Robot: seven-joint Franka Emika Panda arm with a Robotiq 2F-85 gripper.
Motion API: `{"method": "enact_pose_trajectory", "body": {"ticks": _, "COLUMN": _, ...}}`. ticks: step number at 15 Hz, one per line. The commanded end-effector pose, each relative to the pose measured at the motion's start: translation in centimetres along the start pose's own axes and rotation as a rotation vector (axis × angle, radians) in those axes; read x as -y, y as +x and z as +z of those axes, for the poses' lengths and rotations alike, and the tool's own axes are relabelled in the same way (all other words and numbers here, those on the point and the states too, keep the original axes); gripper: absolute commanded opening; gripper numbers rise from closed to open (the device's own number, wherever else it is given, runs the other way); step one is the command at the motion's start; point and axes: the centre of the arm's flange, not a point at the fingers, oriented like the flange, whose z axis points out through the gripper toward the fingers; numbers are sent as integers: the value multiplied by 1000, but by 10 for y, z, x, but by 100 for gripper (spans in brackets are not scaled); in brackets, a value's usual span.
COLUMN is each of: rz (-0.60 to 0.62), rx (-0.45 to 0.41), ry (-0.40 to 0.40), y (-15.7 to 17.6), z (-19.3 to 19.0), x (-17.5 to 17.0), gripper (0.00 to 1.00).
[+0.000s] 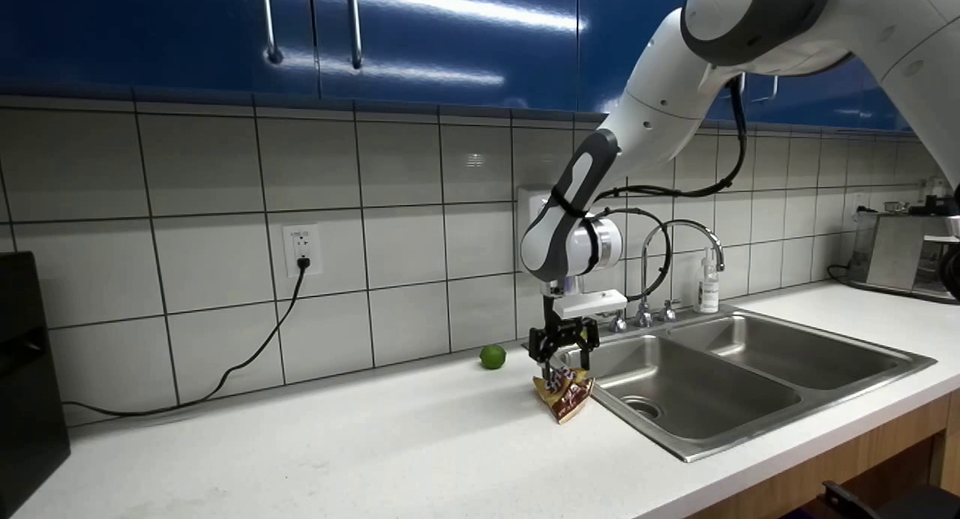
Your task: Put the packet in the sink.
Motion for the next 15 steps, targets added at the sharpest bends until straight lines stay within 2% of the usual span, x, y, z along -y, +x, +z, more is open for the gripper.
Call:
{"method": "enact_pose_trajectory", "body": {"ticks": 1, "rz": 19, "rx": 9, "ry": -10, "y": 7, "z": 0, "x": -4, "gripper": 100}}
{"method": "enact_pose_trajectory", "body": {"ticks": 6, "rz": 19, "rx": 15, "ry": -10, "y": 5, "z": 4, "x": -3, "gripper": 100}}
{"method": "enact_pose_trajectory", "body": {"ticks": 7, "rz": 20, "rx": 16, "ry": -8, "y": 5, "z": 4, "x": -3, "gripper": 75}}
{"method": "enact_pose_trajectory", "body": {"ticks": 8, "rz": 20, "rx": 17, "ry": -8, "y": 5, "z": 4, "x": -3, "gripper": 74}}
{"method": "enact_pose_trajectory", "body": {"ticks": 15, "rz": 19, "rx": 32, "ry": 10, "y": 3, "z": 8, "x": -1, "gripper": 18}}
